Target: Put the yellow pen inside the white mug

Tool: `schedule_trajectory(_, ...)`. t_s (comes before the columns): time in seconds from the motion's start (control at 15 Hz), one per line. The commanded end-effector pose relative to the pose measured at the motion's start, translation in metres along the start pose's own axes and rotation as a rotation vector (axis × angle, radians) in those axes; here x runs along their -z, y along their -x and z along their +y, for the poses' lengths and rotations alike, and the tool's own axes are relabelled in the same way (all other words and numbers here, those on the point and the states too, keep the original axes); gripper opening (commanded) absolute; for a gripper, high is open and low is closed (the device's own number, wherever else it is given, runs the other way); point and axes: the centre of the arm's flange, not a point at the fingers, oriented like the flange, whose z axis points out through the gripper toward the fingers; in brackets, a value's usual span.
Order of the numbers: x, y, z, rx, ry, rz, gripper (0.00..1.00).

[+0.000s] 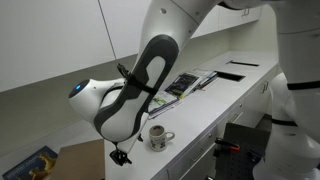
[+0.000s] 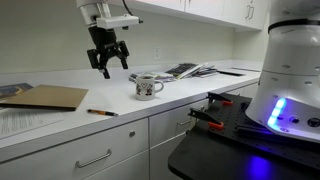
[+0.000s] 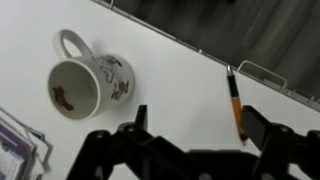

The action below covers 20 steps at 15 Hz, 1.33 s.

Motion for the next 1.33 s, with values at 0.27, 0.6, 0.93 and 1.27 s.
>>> schedule_trajectory(0.27,-0.067,-0.029,-0.034,-0.049,-0.095,-0.220,1.00)
schedule_trajectory(0.6,-0.085,-0.056,-0.042,0.007,-0.140,-0.212,1.00)
schedule_trajectory(0.93,-0.092,-0.076,-0.056,0.133,-0.209,-0.217,0.92)
schedule_trajectory(1.27,-0.101,-0.088,-0.071,0.170,-0.218,-0.218,0.57)
